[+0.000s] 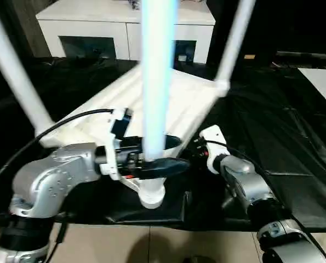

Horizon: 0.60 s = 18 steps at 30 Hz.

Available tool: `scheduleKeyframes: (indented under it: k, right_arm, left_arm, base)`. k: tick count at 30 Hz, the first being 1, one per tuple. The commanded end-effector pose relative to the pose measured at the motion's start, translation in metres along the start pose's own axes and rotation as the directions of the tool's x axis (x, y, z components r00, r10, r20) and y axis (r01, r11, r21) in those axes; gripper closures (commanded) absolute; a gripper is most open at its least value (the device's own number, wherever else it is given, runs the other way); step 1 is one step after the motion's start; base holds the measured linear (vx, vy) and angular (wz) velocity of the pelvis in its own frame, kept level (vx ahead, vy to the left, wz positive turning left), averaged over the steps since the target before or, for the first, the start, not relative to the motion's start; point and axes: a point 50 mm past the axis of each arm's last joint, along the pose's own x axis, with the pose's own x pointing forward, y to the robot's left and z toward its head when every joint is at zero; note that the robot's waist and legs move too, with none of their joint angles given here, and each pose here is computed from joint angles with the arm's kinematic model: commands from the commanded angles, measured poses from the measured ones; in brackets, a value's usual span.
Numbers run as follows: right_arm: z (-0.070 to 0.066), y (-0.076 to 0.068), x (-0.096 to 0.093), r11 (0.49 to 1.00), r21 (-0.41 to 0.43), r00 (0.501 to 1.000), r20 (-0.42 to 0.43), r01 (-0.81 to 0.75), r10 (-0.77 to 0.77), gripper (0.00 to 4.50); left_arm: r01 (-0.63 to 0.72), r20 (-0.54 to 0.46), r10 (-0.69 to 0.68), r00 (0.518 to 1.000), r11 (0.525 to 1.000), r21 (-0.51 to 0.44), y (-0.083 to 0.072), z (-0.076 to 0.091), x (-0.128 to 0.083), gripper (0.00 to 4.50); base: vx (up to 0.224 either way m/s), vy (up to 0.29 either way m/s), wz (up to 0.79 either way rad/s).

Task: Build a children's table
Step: Rotate table base

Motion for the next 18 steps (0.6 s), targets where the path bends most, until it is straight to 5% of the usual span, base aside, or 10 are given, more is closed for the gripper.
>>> scheduleKeyframes:
  k: [1, 18]
  right_arm:
    - [0.017, 0.019, 0.008, 0.995, -0.038, 0.994, 0.06, -0.091, 0.094, 1.04]
    - [0.013, 0.027, 0.006, 0.989, -0.038, 0.987, 0.071, -0.144, 0.146, 1.04]
  left_arm:
    - [0.042, 0.0, -0.042, 0.999, 0.999, 0.03, -0.003, 0.004, 0.012, 0.06]
    - [-0.006, 0.004, 0.006, 1.0, 0.991, 0.136, 0.029, 0.009, 0.049, 0.06]
  base:
    - [0.0, 0.0, 0.0]
    - [0.0, 0.0, 0.0]
